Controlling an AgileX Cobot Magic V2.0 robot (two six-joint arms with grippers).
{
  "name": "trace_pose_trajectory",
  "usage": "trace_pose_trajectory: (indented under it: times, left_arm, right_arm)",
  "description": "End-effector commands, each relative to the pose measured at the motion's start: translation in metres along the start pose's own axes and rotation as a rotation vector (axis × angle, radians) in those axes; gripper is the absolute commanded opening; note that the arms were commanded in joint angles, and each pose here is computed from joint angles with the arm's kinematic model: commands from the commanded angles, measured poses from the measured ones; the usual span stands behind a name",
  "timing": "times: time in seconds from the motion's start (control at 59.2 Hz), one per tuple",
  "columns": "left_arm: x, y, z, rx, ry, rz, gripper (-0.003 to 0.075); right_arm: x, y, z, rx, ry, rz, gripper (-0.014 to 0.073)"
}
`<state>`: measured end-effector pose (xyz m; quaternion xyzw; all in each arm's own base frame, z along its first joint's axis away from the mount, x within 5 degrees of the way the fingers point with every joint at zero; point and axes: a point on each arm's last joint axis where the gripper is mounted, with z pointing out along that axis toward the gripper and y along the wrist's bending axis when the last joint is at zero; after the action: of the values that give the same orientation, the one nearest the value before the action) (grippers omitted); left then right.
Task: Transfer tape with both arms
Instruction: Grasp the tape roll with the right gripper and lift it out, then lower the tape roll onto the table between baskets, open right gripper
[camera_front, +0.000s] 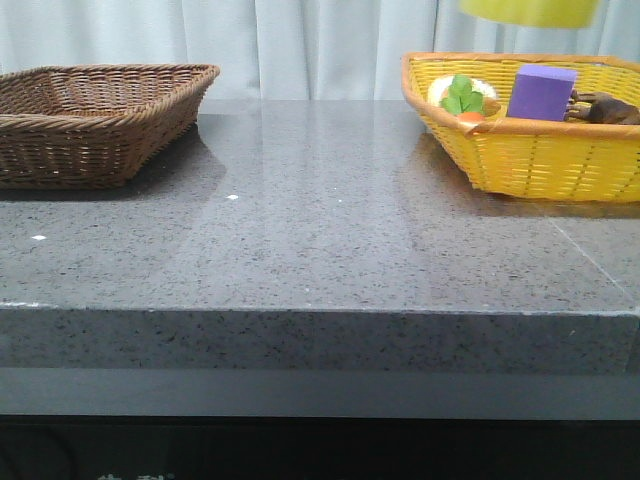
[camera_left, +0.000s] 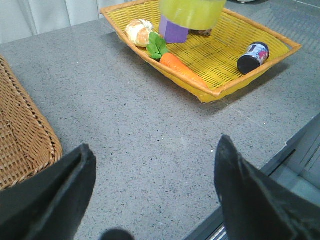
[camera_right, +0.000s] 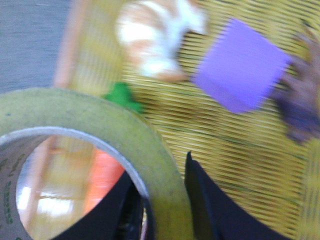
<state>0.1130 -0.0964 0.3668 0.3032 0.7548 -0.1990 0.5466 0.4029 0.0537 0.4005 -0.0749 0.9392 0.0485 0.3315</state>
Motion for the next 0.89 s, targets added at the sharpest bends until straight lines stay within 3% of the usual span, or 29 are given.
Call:
trace_pose_trajectory:
  times: [0.0, 0.236, 0.439, 0.878]
  left_arm:
    - [-0.015, -0.001, -0.004, 0.0, -0.101, -0.003, 0.0491]
    - [-0.015, -0.001, -0.004, 0.0, -0.101, -0.003, 0.0491]
    - [-0.015, -0.001, -0.004, 0.0, -0.101, -0.003, 0.0491]
    - [-0.015, -0.001, -0.004, 0.0, -0.101, -0.003, 0.0491]
  right_arm:
    - [-0.013, 0.033, -0.045, -0.059, -0.179, -0.069, 0.0057]
    - [-0.003, 0.112, -0.042, -0.198, -0.179, -0.24, 0.0057]
    - [0.009, 0.154, -0.019, -0.246, -0.117, -0.327, 0.0057]
    - [0.027, 0.178, 0.06, -0.22, 0.047, -0.385, 0.0057]
